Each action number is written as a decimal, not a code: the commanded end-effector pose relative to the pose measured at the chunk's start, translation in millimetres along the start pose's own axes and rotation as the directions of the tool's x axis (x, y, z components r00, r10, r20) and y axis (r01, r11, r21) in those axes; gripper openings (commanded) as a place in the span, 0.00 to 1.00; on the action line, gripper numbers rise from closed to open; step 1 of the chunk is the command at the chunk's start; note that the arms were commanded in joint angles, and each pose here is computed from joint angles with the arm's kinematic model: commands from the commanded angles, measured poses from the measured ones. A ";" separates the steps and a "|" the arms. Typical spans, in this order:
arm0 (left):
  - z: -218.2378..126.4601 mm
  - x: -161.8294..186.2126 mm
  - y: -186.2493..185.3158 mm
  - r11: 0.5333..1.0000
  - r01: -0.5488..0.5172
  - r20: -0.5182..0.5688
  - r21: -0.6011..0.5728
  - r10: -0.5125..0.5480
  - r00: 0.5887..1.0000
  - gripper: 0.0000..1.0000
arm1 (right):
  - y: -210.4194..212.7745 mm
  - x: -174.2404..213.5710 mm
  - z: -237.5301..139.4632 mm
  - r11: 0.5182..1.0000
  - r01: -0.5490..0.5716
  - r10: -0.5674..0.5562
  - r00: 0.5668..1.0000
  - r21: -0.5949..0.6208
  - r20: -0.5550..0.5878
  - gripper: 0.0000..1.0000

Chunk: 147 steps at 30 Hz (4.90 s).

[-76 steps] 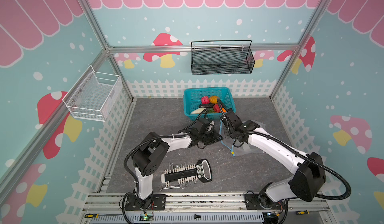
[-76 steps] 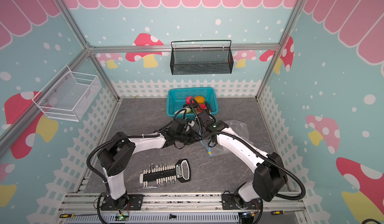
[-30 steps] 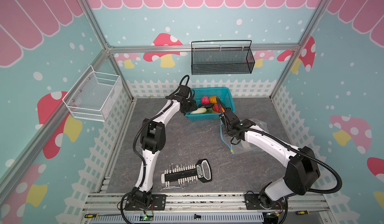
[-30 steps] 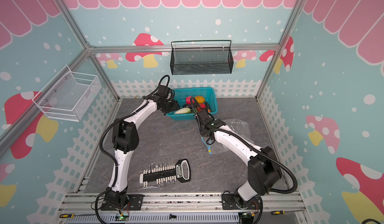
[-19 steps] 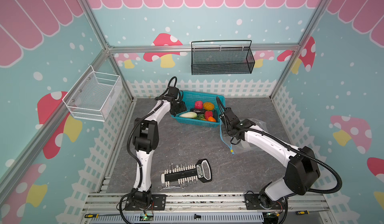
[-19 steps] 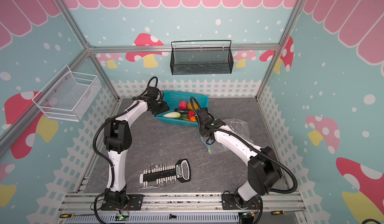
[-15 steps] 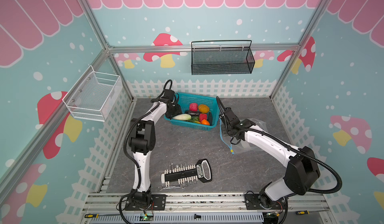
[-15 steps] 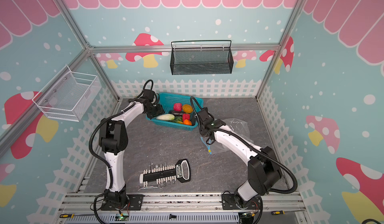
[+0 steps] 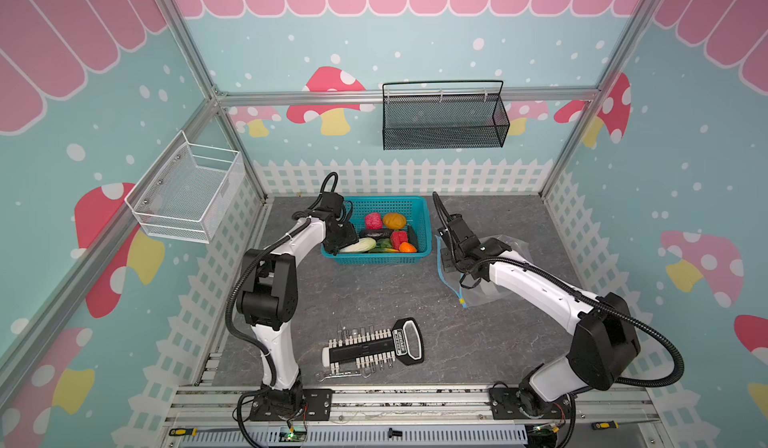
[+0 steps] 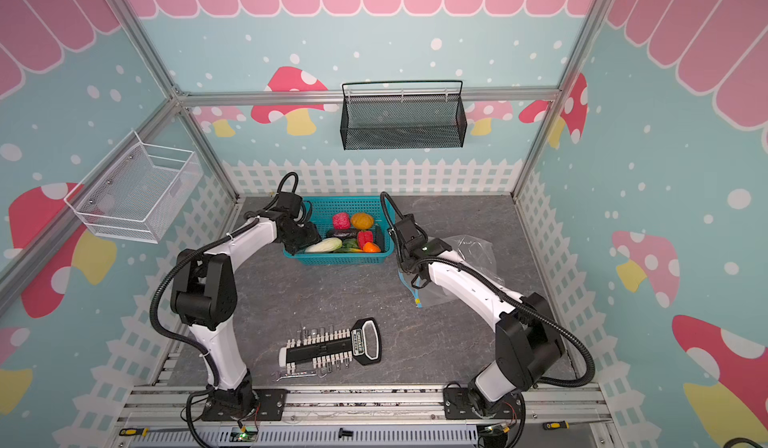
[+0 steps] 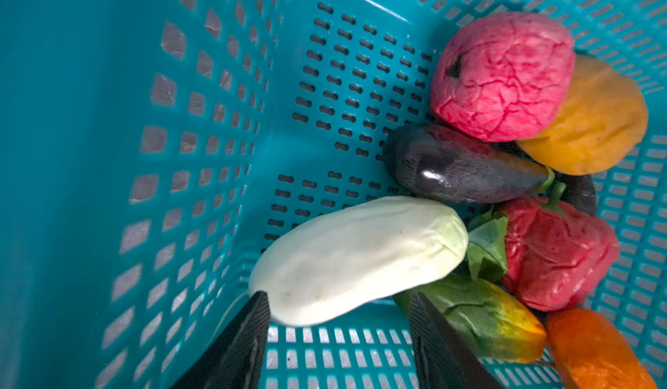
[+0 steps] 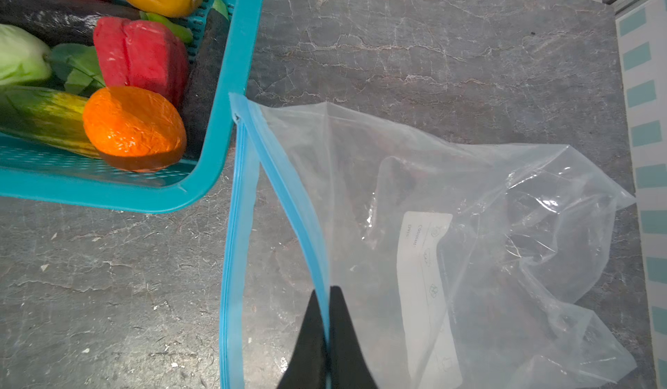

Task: Place the food in the zip-top bag and seal the zipper
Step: 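Lower the left gripper onto the pink beet and close on it, then lift the pink beet with the left gripper and carry it over the bag opening, then open the left gripper to drop the pink beet into the bag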

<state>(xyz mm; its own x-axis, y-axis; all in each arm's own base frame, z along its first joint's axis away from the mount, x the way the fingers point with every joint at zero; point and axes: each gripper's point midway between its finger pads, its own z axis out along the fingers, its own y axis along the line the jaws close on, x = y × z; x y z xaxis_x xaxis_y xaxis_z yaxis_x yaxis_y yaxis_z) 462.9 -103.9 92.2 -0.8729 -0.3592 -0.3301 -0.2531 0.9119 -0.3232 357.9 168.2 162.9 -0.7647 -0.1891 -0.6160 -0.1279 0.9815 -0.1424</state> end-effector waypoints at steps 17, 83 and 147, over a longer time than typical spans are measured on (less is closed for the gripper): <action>36.7 -76.8 -90.0 0.994 -0.110 0.148 -0.016 0.111 0.983 0.84 | 7.5 -14.8 2.1 0.999 -0.010 0.011 1.000 -0.043 0.029 0.00; -85.2 54.0 -183.8 0.889 -0.072 0.061 0.453 0.049 0.997 0.40 | 24.1 -28.8 -16.2 0.945 -0.162 0.183 0.982 -0.283 0.050 0.00; -84.0 133.4 -244.6 0.809 -0.139 0.164 0.571 0.053 0.985 0.45 | 24.1 -53.9 -41.9 0.783 -0.411 0.468 0.884 -0.468 0.007 0.00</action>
<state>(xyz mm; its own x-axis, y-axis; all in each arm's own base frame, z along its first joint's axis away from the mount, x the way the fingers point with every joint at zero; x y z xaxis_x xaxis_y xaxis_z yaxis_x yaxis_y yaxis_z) 369.3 -358.3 200.0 -0.8169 -0.3467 -0.4609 0.1454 0.6495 -0.7463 371.5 205.4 224.2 -0.7350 0.2782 -0.6183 -0.0852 0.8668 0.4913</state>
